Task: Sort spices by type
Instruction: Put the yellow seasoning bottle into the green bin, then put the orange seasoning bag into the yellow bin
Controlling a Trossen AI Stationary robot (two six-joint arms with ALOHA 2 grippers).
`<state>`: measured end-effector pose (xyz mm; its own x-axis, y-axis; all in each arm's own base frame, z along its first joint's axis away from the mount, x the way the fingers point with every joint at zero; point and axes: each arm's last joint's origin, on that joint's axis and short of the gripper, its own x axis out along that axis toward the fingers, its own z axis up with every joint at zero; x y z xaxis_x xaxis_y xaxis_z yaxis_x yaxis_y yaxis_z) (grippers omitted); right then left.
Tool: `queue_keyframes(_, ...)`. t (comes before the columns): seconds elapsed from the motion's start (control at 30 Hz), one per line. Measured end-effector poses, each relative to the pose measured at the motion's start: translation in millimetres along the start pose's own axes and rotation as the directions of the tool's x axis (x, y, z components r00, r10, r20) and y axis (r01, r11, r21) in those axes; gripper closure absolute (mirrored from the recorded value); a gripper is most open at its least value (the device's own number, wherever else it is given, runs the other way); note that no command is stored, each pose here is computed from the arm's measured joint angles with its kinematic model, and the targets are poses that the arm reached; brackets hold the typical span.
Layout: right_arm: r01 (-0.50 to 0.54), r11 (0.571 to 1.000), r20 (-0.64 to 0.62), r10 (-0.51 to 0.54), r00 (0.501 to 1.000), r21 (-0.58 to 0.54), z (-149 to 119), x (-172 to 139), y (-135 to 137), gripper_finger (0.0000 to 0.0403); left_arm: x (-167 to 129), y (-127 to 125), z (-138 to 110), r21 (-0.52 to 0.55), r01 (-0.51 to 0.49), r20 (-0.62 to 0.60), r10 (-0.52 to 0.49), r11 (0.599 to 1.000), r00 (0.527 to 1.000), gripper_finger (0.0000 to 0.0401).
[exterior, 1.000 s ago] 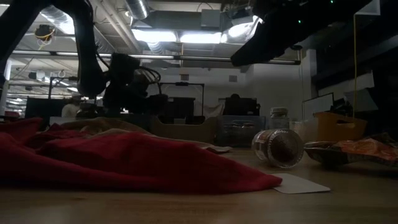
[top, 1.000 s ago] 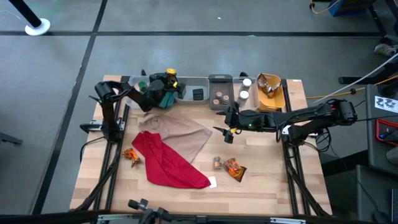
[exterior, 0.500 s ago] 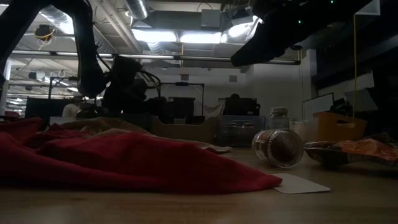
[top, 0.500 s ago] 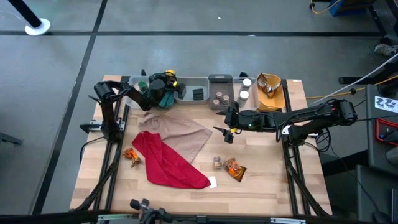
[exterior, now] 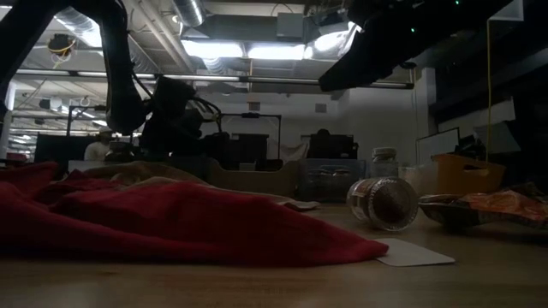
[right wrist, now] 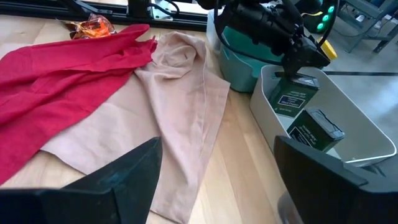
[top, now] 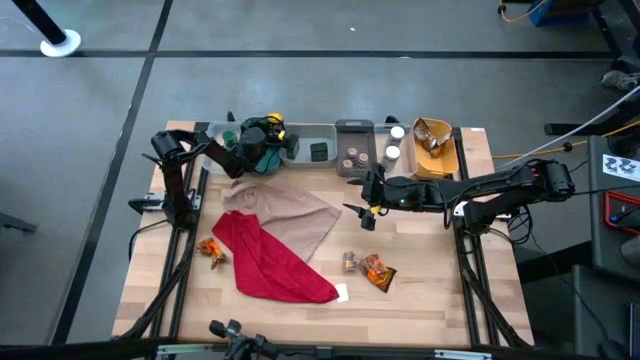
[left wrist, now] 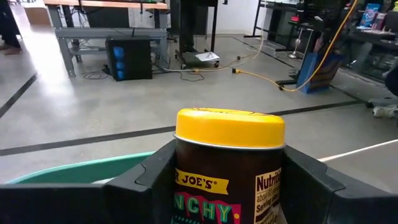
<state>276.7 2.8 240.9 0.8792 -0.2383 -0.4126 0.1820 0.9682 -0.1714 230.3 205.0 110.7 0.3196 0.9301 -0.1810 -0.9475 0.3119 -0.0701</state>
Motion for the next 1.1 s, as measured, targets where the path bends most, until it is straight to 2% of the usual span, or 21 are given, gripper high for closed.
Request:
queue_keyframes(0.27, 0.000, 1.000, 0.000, 0.000, 1.000, 0.000, 0, 0, 0, 0.0095, 0, 0, 1, 0.059, -0.010, 0.005, 0.009, 0.998, 1.000, 0.0191)
queue_keyframes(0.5, 0.000, 1.000, 0.000, 0.000, 1.000, 0.000, 0, 0, 0, 0.0095, 6, -2, 5, 0.030, -0.019, 0.008, 0.019, 0.999, 1.000, 0.0144)
queue_keyframes(0.6, 0.000, 1.000, 0.000, 0.000, 1.000, 0.000, 0, 0, 0, 0.0095, 8, -5, 8, 0.056, -0.014, 0.016, 0.013, 0.998, 1.000, 0.0132)
queue_keyframes(0.83, 0.000, 1.000, 0.000, 0.000, 1.000, 0.000, 0, 0, 0, 0.0095, 6, -12, 14, 0.147, 0.005, 0.036, -0.010, 0.989, 0.999, 0.0130)
queue_keyframes(1.1, 0.000, 1.000, 0.000, 0.000, 1.000, 0.000, 0, 0, 0, 0.0095, -7, -19, 38, 0.127, 0.033, 0.083, -0.044, 0.991, 0.996, 0.0129)
